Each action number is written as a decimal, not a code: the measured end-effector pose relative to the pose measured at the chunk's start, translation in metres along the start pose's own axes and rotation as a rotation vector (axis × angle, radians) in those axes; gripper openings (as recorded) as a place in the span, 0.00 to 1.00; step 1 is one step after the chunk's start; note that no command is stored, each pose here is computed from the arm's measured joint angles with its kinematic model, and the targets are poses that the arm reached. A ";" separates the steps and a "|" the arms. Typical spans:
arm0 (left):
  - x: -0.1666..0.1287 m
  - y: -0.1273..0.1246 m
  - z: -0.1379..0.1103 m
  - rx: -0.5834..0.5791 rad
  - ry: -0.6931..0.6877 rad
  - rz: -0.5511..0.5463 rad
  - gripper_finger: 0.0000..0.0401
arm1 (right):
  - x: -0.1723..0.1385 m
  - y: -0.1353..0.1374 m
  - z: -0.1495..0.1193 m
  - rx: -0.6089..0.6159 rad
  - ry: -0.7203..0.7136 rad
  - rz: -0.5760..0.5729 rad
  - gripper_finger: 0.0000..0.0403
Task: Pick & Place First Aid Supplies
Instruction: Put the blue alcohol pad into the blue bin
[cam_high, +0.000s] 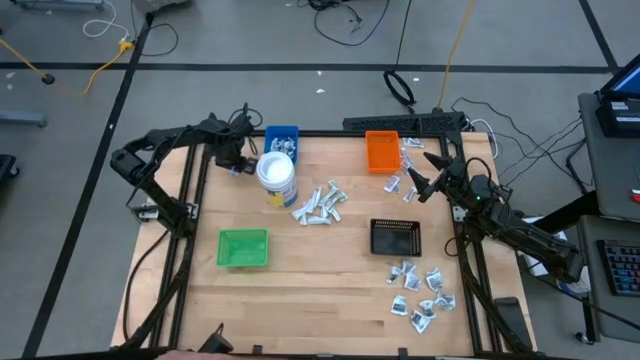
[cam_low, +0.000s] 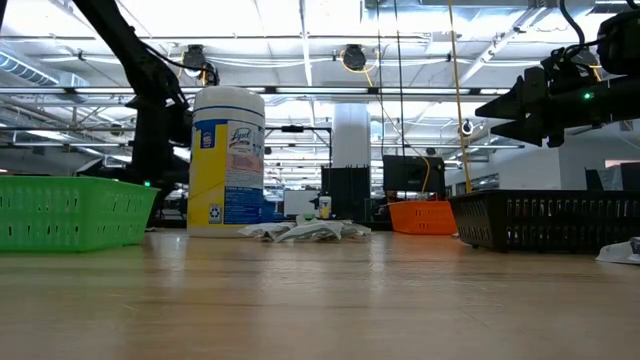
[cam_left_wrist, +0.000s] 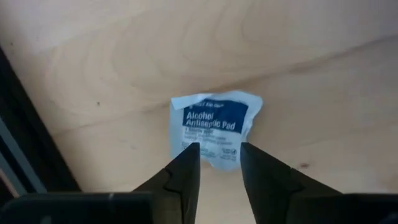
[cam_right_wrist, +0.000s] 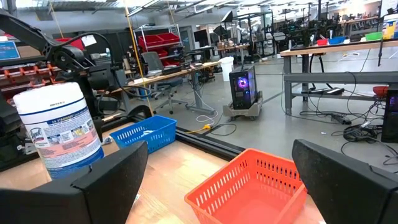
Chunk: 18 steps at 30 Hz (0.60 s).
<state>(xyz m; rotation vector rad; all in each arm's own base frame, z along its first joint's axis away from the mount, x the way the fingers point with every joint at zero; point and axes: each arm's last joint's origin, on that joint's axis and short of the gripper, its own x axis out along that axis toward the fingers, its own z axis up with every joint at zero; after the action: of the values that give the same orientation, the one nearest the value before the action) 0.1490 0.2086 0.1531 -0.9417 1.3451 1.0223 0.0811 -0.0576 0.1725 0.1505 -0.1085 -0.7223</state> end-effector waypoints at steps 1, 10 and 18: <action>0.001 -0.001 -0.001 0.005 0.011 0.005 0.31 | 0.000 0.000 0.000 0.000 0.000 0.000 0.98; 0.010 -0.009 0.002 0.003 0.045 0.085 0.42 | 0.000 0.000 0.000 0.000 0.000 0.000 0.98; 0.011 -0.009 -0.001 0.047 0.077 0.082 0.18 | 0.000 0.000 0.000 0.000 0.000 0.000 0.98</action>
<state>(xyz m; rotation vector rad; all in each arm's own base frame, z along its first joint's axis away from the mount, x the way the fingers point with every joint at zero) 0.1572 0.2055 0.1421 -0.9047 1.4765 1.0210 0.0811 -0.0576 0.1724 0.1506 -0.1081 -0.7220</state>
